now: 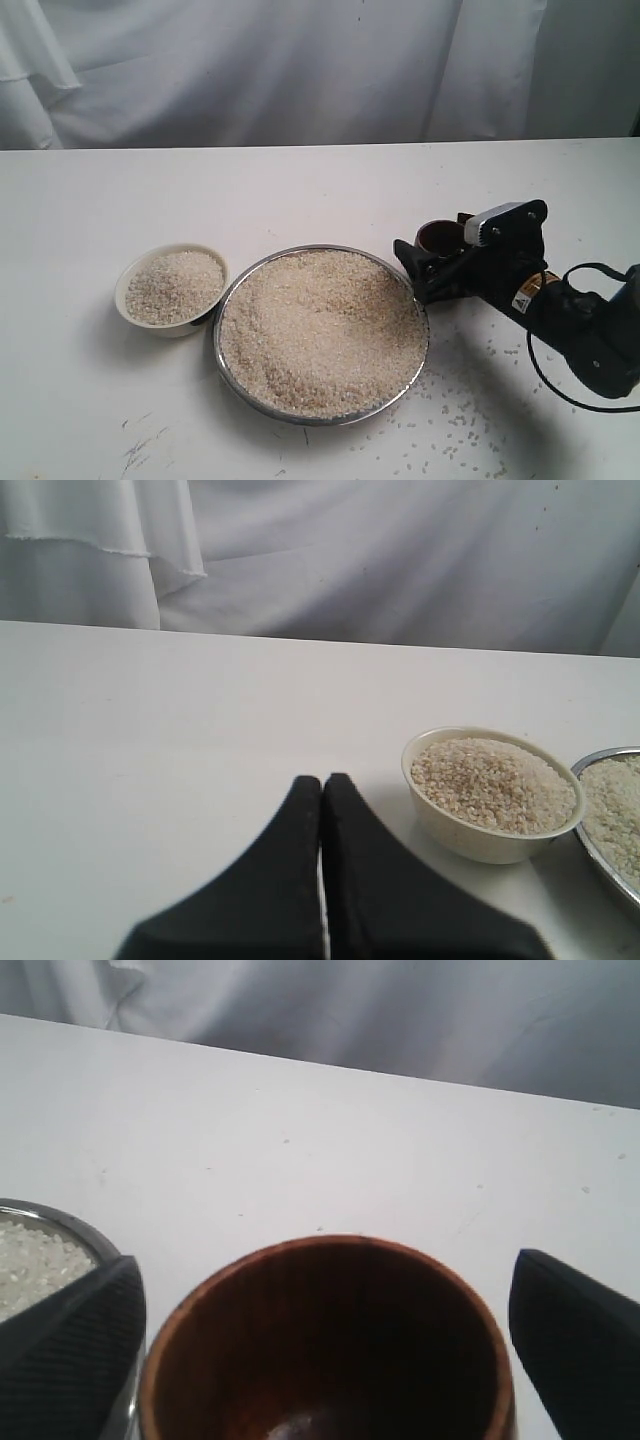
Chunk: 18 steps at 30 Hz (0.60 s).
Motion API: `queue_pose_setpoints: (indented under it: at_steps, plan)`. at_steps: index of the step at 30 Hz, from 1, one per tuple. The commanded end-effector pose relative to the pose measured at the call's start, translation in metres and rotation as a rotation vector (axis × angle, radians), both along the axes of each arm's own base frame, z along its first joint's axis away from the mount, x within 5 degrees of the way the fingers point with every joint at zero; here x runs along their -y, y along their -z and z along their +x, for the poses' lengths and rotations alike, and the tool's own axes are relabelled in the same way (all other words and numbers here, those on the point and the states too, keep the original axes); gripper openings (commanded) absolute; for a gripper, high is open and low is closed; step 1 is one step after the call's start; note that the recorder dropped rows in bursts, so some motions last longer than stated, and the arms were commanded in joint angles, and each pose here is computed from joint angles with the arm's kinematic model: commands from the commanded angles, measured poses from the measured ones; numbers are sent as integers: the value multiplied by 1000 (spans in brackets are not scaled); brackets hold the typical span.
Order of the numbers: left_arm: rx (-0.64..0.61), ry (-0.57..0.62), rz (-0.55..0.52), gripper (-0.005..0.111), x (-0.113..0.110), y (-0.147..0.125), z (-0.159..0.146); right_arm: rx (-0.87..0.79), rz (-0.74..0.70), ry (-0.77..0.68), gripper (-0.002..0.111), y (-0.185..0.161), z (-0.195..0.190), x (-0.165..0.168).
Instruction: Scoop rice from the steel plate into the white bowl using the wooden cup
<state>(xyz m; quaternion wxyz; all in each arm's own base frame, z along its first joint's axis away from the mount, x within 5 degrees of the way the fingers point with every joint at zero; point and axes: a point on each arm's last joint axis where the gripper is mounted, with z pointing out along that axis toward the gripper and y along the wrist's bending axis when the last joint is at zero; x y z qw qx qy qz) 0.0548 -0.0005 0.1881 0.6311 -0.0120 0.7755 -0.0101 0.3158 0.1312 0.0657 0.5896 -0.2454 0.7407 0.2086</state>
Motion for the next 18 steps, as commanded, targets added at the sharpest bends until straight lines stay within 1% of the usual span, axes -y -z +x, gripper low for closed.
queue_pose_setpoints:
  at_steps: [1, 6, 9, 11, 12, 14, 15, 17, 18]
  plan:
    - [7, 1, -4, 0, 0, 1, 0, 64, 23, -9, 90, -19, 3, 0]
    - [7, 1, -4, 0, 0, 1, 0, 153, 37, -8, 89, -54, 5, -1]
    - [7, 1, -4, 0, 0, 1, 0, 181, 40, -12, 81, -83, 3, 0]
    - [7, 1, -4, 0, 0, 1, 0, 198, 60, -15, 72, -105, 0, 0]
    - [7, 1, -4, 0, 0, 1, 0, 200, 80, -17, 64, -115, -2, 0]
    - [7, 1, -4, 0, 0, 1, 0, 207, 116, -13, 52, -134, -6, 2]
    - [7, 1, -4, 0, 0, 1, 0, 209, 146, -6, 42, -146, -9, 3]
    - [7, 1, -4, 0, 0, 1, 0, 189, 189, 7, 27, -161, -14, 5]
    - [7, 1, -4, 0, 0, 1, 0, 157, 236, 20, 19, -171, -17, 7]
